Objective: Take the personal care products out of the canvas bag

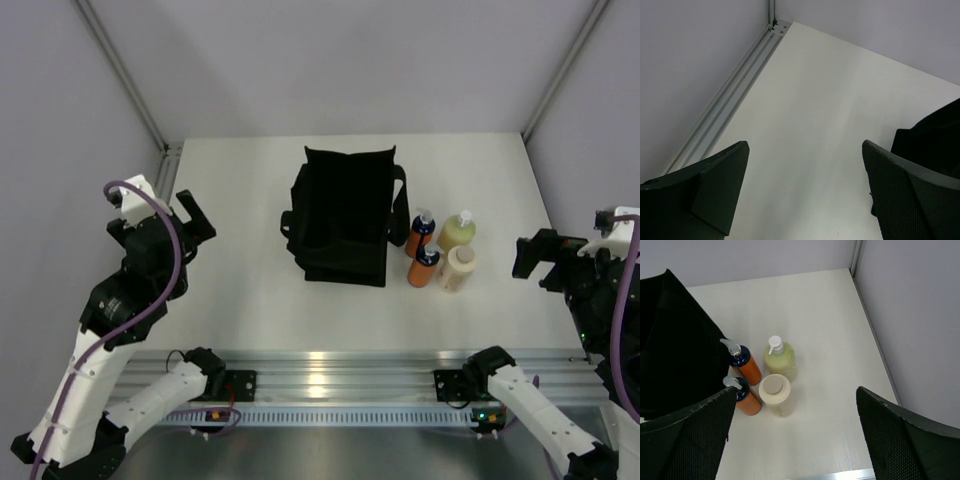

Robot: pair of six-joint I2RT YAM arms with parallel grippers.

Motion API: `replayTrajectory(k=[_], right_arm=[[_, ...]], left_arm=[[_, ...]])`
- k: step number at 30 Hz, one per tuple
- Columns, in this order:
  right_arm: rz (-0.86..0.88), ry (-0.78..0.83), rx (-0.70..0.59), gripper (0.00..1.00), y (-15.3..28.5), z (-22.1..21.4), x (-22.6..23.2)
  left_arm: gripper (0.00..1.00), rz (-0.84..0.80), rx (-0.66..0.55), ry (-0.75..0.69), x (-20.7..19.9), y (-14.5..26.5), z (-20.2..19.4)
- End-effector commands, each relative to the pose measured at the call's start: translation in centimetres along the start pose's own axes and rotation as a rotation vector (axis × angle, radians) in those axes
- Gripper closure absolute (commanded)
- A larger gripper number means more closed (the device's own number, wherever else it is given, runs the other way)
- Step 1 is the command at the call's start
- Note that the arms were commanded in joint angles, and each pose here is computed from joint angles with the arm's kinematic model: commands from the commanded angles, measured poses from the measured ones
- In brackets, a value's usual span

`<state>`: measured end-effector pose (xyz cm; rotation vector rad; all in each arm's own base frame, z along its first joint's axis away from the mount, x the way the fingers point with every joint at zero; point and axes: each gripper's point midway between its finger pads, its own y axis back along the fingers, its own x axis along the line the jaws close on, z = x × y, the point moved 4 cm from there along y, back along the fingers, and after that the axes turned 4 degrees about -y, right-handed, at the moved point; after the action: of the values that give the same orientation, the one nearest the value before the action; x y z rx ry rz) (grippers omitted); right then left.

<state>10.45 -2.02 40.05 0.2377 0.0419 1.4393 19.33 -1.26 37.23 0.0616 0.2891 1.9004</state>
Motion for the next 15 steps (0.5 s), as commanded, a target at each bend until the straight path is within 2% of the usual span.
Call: replayTrajectory(k=[1, 15], right_arm=[[-0.052, 0.024, 0.022, 0.00, 0.1, -0.7, -0.9], [-0.076, 0.014, -0.006, 0.01, 0.6, -0.4, -1.5]], left_arm=[[0.01, 0.006, 0.020, -0.018, -0.1, -0.3, -0.8], [0.01, 0.003, 0.049, -0.027, -1.2, -1.1, -1.2]])
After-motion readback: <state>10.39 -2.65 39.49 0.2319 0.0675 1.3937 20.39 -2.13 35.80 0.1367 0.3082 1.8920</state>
